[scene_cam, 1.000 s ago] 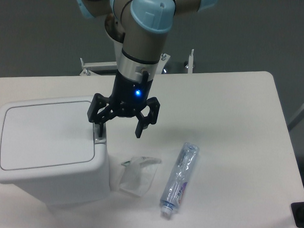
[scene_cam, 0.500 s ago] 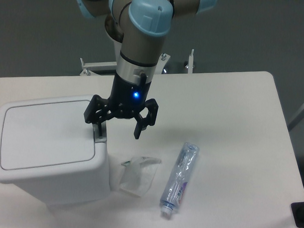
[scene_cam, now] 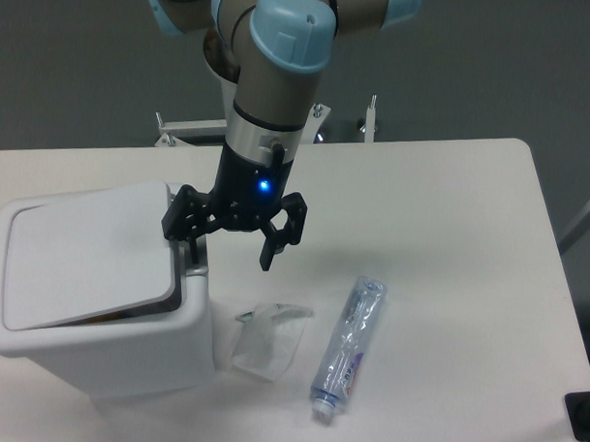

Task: Open the trash can
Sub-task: 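Press down on the lid edge to tip the lid open, then lift the gripper up and away from the opened trash can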

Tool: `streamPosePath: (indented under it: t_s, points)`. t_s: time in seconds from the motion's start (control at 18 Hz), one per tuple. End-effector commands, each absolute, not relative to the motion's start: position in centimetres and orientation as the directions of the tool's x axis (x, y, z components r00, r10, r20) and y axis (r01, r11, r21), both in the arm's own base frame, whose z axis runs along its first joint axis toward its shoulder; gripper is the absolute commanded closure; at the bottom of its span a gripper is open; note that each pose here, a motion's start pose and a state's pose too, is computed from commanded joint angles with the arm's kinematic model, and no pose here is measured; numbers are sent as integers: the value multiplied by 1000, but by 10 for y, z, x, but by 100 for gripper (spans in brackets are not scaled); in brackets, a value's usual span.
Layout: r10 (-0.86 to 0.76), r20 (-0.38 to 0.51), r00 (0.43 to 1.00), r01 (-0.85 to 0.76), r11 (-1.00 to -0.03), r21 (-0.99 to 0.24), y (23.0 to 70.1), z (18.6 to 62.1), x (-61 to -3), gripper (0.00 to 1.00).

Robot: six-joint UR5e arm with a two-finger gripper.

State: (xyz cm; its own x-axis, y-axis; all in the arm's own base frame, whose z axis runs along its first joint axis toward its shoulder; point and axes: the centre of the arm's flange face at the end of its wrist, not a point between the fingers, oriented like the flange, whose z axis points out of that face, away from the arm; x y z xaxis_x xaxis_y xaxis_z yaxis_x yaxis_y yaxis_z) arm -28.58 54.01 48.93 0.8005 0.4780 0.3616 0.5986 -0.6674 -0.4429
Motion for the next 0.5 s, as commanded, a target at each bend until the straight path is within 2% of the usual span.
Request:
streamPosePath:
  t_s: [0.11,0.22,0.5]
  points:
    - [478,394,785,619,-634,-463,536,503,-295,0]
    - [506,387,771,637,-603,-480,521,512,-318,0]
    - [607,320,727,658,-483,-578,464,566,-387,0]
